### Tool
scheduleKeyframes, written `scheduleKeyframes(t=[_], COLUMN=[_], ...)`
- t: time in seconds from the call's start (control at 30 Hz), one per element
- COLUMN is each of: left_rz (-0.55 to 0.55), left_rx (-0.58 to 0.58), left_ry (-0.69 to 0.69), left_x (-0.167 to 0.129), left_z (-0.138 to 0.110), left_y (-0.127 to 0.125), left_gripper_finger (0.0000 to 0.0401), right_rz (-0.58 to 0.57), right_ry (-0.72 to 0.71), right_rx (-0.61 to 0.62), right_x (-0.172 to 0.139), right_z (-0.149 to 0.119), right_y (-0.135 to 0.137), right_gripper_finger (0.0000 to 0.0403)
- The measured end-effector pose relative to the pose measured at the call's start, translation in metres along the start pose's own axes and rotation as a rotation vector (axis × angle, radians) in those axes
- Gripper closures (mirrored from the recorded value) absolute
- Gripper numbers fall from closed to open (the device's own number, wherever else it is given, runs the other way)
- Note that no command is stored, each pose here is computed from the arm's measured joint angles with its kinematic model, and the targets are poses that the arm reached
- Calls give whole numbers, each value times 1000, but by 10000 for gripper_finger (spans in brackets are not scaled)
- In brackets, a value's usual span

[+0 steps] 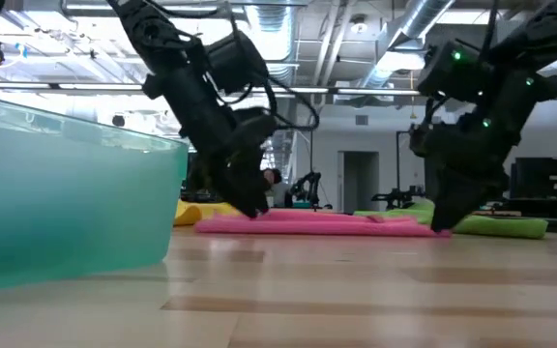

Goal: Fold microfiber towels
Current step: Fold the pink microfiber towel

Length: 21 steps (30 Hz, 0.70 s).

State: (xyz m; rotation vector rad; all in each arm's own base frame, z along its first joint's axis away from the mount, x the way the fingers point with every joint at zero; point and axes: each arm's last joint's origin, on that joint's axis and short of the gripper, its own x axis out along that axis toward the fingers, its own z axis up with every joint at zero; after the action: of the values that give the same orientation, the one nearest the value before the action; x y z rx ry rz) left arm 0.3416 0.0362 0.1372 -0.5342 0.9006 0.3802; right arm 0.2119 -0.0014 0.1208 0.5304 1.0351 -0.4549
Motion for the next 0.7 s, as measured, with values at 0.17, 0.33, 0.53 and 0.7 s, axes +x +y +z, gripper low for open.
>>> scheduleKeyframes(t=[0.17,0.33,0.53,0.7], left_rz=[-3,-34,-60,-38], left_rx=[4,3,-1,29], left_ry=[45,50,-65,-92], left_x=[8,4,-18,-21], left_z=[-5,-4,20,27], left_y=[1,-1,-6,-3], left_gripper_finger=[276,276,276,276], right_rz=[-11,57,93,32], right_ry=[10,-14,-32,16], right_rx=[27,148,440,496], right_x=[1,-17,-42,-38], right_z=[-4,-4,1,-1], right_y=[4,5,-7,-13], right_gripper_finger=[297,297,273,209])
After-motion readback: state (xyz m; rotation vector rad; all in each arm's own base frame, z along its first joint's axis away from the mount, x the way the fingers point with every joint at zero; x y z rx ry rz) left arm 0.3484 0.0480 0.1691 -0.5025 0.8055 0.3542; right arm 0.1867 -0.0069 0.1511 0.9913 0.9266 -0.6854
